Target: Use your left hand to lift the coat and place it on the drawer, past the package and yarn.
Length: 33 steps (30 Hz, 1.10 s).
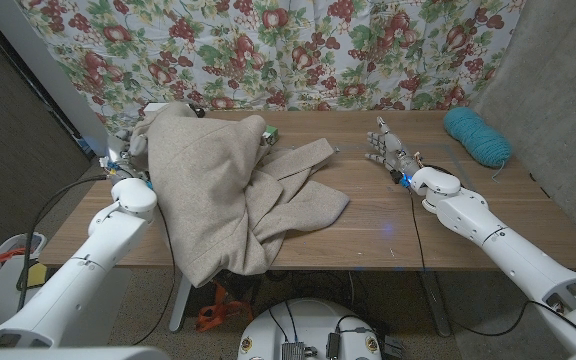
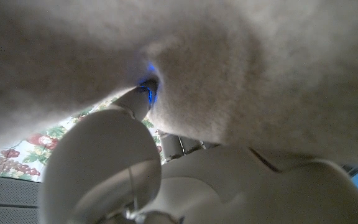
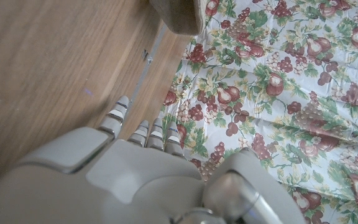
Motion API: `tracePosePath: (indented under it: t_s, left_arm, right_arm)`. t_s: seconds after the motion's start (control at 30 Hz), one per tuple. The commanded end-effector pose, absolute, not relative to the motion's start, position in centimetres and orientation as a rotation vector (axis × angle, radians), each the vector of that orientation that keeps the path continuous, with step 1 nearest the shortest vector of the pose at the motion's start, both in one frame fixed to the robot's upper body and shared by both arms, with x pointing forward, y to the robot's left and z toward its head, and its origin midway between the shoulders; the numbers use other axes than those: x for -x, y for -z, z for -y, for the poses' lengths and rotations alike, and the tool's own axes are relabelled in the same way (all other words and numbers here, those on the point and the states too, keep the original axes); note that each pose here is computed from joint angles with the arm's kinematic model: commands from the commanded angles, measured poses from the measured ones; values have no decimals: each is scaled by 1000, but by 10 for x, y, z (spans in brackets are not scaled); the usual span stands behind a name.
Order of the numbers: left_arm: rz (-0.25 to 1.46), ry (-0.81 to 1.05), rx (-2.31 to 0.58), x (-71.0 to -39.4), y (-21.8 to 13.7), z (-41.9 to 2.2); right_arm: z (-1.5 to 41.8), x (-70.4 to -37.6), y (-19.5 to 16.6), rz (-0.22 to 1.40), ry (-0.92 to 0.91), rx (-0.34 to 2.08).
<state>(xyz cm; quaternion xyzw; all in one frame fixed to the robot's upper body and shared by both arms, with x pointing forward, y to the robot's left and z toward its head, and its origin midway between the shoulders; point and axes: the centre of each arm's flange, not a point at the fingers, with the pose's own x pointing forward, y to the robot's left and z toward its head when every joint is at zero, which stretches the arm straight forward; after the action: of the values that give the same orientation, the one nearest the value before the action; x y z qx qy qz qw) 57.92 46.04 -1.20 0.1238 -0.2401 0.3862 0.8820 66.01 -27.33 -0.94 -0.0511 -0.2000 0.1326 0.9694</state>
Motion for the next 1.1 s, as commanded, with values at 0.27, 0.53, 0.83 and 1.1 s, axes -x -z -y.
tracePosePath:
  t_s: [0.27,0.53,0.83,1.1]
  left_arm:
    - [422,-810,-316,-600,35,-459]
    - [450,-809,-323,-592,31,-454]
    - [549,-861,-327,-566,22,-446]
    - [672,-919,-314,-546,6,-431]
  right_arm:
    - [271,-654,13,402,-267,112]
    - [270,-651,13,409,-268,107]
    - [268,-650,14,408,-271,107]
    - [266,-651,13,407,-278,103]
